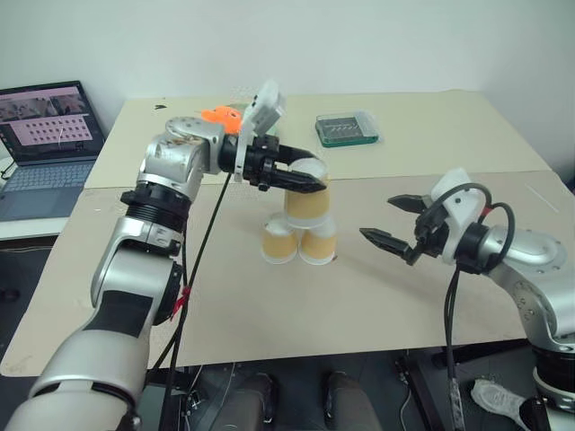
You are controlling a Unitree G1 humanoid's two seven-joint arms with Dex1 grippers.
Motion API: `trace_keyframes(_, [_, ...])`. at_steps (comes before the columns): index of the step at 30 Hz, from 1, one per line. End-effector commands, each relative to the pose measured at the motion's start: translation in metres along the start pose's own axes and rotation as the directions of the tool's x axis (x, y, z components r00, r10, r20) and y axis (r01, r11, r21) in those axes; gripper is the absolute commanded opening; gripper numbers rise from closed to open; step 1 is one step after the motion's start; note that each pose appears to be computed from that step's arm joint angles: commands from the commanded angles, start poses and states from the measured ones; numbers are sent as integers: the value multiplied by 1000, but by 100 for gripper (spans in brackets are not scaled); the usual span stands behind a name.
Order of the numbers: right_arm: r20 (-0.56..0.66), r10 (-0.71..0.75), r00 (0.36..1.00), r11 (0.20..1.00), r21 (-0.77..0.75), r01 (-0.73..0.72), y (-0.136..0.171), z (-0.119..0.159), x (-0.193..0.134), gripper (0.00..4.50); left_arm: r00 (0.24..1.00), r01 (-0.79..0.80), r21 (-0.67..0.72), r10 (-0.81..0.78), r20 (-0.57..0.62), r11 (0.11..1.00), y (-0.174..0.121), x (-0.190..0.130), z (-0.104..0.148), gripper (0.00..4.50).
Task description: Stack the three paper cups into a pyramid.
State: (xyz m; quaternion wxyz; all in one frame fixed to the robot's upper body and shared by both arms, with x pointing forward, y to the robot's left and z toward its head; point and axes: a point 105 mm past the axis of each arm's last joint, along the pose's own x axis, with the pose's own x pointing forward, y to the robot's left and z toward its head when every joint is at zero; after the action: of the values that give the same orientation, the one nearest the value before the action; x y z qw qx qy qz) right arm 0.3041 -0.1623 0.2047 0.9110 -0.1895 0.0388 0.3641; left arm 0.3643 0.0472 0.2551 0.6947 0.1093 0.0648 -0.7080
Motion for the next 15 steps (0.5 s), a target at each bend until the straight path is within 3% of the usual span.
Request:
trace_keyframes(1, [44,-3,999,999,-38,5,-2,14,-2,450,1000,-6,53,7,-21,999,-1,-1,4,252])
trace_keyframes(15, [49,-1,999,1000,-28,3,1,14,-6,450,999,-5,51,7,-35,999,3,4,0,252])
